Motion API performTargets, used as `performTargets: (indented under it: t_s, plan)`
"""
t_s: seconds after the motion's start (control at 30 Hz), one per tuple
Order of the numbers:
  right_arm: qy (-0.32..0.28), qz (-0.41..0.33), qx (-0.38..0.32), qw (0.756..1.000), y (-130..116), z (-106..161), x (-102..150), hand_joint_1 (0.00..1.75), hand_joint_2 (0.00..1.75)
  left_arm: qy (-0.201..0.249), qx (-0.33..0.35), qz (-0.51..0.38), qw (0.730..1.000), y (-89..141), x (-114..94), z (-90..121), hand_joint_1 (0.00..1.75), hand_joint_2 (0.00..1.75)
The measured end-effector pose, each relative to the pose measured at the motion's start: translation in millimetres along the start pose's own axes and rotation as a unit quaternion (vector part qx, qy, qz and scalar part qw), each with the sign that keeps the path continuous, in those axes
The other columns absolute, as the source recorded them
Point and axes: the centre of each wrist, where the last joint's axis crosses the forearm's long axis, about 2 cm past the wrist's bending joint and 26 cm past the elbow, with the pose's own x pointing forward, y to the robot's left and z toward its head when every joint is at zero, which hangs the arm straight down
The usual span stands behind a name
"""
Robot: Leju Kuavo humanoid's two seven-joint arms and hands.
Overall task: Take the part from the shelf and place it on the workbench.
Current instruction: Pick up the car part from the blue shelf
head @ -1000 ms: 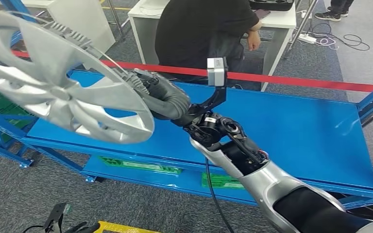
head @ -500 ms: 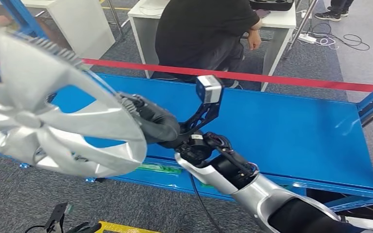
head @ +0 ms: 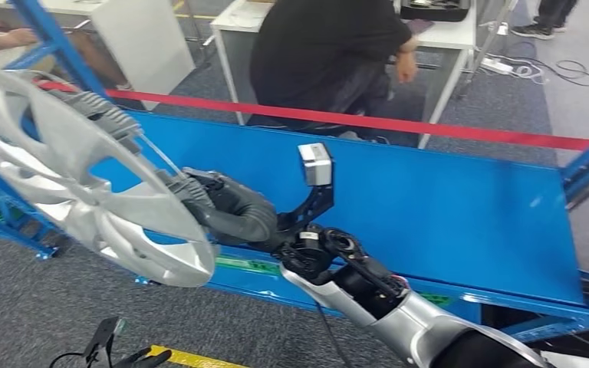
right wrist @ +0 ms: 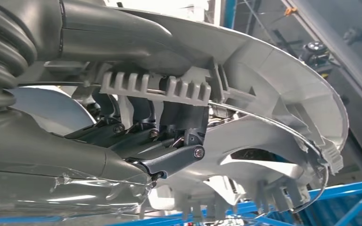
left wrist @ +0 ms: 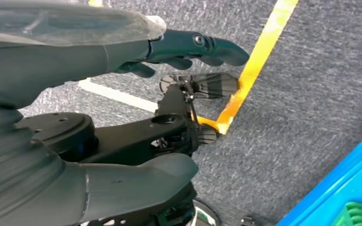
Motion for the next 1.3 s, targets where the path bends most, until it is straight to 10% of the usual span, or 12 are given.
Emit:
performTargets:
  t_s: [1.3]
  plan:
    - [0.062, -0.010, 0.057, 0.996, 10, 4, -19, 1.75, 1.75, 0.008, -0.001, 0.013, 1.000, -1, -15, 1, 0.00, 1.75]
